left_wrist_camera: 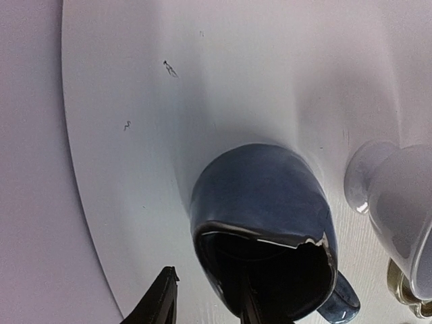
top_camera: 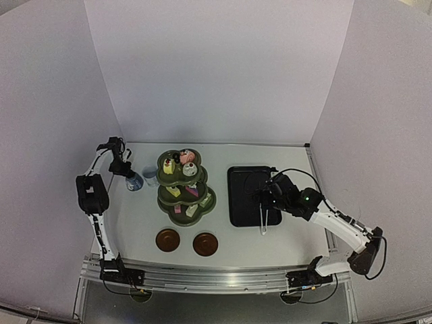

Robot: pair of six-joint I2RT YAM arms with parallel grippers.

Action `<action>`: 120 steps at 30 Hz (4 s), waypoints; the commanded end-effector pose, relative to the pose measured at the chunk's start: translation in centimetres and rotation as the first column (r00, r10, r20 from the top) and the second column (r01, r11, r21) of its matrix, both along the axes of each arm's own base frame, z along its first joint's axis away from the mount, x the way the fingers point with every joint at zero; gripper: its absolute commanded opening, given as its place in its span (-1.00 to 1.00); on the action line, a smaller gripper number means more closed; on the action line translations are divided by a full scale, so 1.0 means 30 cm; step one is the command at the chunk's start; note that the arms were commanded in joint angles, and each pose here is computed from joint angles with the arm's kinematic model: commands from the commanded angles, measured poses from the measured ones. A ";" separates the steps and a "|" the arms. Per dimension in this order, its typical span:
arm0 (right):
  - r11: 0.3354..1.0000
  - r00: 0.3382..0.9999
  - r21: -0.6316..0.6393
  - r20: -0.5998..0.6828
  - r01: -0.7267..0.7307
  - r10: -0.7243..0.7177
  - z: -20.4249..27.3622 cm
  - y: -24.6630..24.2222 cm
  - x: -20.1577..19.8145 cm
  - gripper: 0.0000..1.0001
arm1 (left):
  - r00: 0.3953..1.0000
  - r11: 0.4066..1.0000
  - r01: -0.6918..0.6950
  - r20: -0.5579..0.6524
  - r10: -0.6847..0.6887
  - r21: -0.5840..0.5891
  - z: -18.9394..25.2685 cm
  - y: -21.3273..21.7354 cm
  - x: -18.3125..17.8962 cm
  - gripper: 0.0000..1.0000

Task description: Serve the afternoon tea

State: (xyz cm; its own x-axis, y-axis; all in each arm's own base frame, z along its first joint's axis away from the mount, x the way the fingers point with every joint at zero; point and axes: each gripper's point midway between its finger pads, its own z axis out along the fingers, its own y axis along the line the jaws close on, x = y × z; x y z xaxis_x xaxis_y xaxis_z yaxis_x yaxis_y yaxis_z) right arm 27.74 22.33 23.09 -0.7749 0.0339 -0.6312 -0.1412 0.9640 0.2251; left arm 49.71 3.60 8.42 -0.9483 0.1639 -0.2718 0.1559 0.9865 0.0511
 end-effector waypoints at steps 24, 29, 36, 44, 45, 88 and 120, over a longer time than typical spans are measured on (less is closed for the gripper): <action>0.991 0.991 -0.001 0.021 -0.132 0.132 0.046 0.143 -0.044 0.91 | 0.979 0.981 -0.192 0.068 0.190 0.023 0.184 0.027 -0.222 -1.00; 0.954 0.946 -0.081 0.127 -0.288 0.297 0.135 0.350 -0.111 0.91 | 0.981 0.981 -0.194 0.015 0.194 -0.016 0.241 -0.009 -0.381 -1.00; 0.863 0.828 -0.288 0.274 -0.415 0.489 0.178 0.720 -0.248 0.91 | 0.984 0.981 -0.174 -0.047 0.170 -0.084 0.264 -0.074 -0.555 -1.00; 0.773 0.663 -0.312 0.398 -0.553 0.635 0.146 1.235 -0.354 0.91 | 0.997 0.993 -0.076 -0.029 0.073 -0.090 0.315 -0.261 -0.679 -1.00; 0.777 0.655 -0.303 0.420 -0.552 0.628 0.141 1.277 -0.349 0.91 | 0.998 0.993 -0.068 -0.018 0.066 -0.093 0.323 -0.278 -0.692 -1.00; 0.857 0.494 -0.334 0.710 -0.392 0.502 -0.066 1.527 -0.200 -0.07 | 0.991 0.962 0.033 0.133 0.003 -0.269 0.459 -0.417 -0.795 -1.00; 0.849 0.545 -0.322 0.658 -0.420 0.519 -0.087 1.470 -0.158 -1.00 | 0.991 0.954 0.049 0.134 -0.009 -0.296 0.446 -0.444 -0.794 -0.24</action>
